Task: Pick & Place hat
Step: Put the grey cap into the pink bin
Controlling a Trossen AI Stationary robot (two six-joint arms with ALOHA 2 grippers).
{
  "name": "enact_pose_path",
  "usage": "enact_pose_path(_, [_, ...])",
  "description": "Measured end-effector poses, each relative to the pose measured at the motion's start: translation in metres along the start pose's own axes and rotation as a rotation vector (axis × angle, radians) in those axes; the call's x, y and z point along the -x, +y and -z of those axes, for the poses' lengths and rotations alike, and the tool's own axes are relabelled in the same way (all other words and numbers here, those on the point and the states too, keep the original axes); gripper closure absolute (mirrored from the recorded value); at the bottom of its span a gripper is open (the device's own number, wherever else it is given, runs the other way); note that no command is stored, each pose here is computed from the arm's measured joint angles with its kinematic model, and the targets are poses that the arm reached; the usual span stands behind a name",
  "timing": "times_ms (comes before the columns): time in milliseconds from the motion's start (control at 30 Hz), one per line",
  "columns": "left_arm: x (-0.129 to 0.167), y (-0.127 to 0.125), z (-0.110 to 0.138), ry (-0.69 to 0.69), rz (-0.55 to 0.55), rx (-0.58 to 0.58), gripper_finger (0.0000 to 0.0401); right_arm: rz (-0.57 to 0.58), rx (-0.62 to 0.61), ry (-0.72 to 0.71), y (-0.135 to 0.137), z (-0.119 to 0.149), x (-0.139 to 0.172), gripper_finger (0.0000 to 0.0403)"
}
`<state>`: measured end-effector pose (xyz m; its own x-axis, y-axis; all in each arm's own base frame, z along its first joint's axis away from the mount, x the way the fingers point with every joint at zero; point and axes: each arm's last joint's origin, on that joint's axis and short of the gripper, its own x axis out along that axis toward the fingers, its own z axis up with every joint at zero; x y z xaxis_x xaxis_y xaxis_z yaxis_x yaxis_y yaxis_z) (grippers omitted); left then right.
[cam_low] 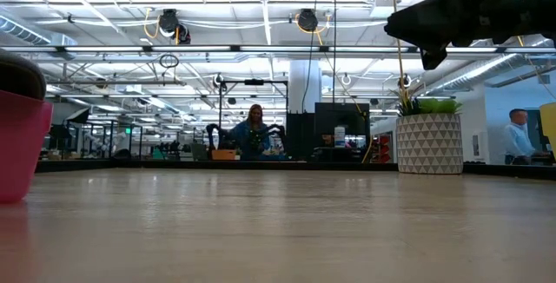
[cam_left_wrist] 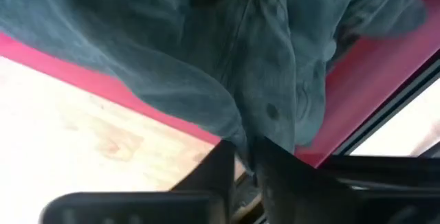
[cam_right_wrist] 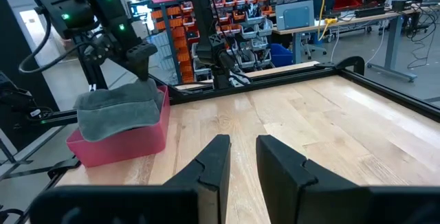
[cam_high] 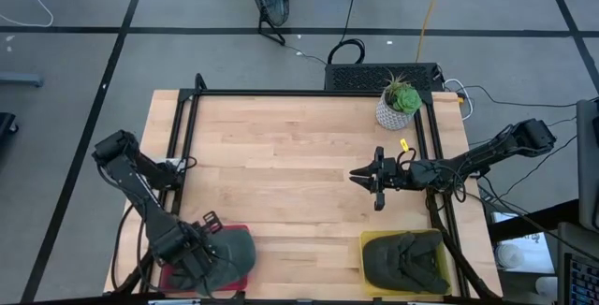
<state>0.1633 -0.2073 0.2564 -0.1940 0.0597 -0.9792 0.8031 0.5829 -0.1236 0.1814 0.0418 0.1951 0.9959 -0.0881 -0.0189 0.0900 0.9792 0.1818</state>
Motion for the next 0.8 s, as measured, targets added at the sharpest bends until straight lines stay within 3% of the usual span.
enact_pose_path(233, [0.006, 0.0, 0.008, 0.077, -0.038, 0.038, 0.0263, 0.0, 0.0, 0.0, 0.0, 0.0, 0.0, 0.0344])
enact_pose_path(333, [0.02, 0.001, 0.009, 0.066, -0.115, 0.049, 0.0241, 0.0, -0.001, -0.001, 0.0, 0.0, 0.0, 0.0344])
enact_pose_path(467, [0.05, 0.004, 0.011, -0.063, -0.28, 0.087, 0.0232, -0.001, -0.004, -0.009, 0.0, -0.001, 0.0, 0.0344])
enact_pose_path(600, [0.077, 0.014, 0.001, -0.283, -0.446, 0.245, 0.024, -0.003, -0.005, -0.014, 0.0, -0.001, 0.0, 0.0344])
enact_pose_path(700, [0.082, 0.026, -0.017, -0.493, -0.469, 0.364, 0.0251, -0.003, -0.006, -0.014, 0.0, -0.001, 0.0, 0.0344])
enact_pose_path(800, [0.066, 0.04, -0.039, -0.608, -0.44, 0.439, 0.0263, -0.003, -0.009, -0.013, 0.0, -0.001, 0.0, 0.0344])
